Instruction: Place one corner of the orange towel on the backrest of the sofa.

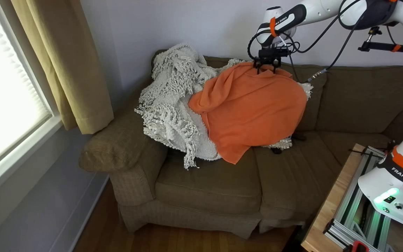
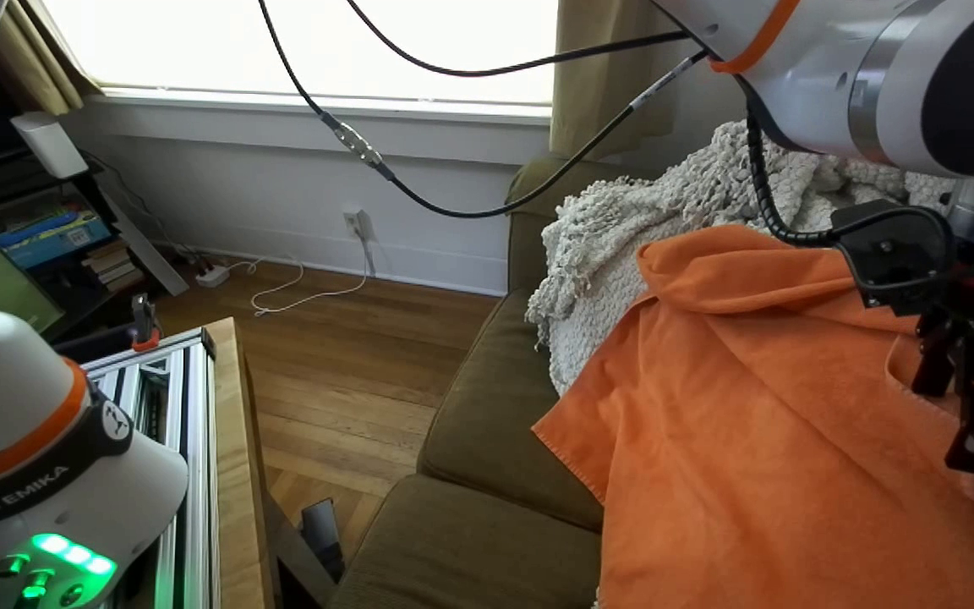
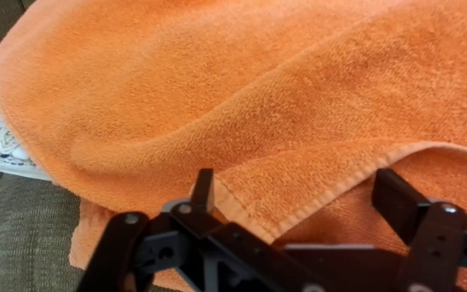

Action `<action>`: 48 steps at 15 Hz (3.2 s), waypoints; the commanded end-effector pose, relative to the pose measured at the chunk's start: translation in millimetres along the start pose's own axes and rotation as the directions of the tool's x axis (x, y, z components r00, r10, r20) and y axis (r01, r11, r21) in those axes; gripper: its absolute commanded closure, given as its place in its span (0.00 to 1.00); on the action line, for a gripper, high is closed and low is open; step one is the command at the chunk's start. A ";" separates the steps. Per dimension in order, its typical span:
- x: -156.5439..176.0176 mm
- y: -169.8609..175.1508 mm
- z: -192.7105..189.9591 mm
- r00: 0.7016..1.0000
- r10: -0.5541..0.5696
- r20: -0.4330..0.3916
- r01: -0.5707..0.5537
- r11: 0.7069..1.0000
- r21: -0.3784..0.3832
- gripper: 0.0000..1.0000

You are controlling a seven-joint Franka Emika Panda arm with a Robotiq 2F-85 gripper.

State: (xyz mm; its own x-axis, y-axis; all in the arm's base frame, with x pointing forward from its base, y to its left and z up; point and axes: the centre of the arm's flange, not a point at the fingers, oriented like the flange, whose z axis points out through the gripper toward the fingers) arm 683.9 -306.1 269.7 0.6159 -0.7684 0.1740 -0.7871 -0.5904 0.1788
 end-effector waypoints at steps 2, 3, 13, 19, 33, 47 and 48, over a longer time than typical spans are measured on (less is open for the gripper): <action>13.2 -7.6 9.3 0.995 0.090 0.052 -0.090 0.996 -0.012 0.00; 13.8 -8.6 10.8 0.993 0.108 0.054 -0.108 0.994 -0.017 0.00; 18.0 -13.9 18.2 0.964 0.254 0.073 -0.254 0.967 -0.016 0.27; 18.7 -8.3 0.5 0.961 0.264 0.079 -0.264 0.964 -0.016 0.73; 63.5 40.5 -163.4 0.911 0.353 -0.211 -0.290 0.916 0.277 0.99; 69.2 -3.5 -266.6 0.772 0.401 -0.493 -0.059 0.818 0.573 0.97; 70.3 -1.6 -266.2 0.770 0.403 -0.494 -0.061 0.818 0.572 0.97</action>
State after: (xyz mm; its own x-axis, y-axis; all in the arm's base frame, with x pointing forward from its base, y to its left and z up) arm 737.7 -293.4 539.4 0.1743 -0.7079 0.6844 -0.7015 -0.5771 -0.4182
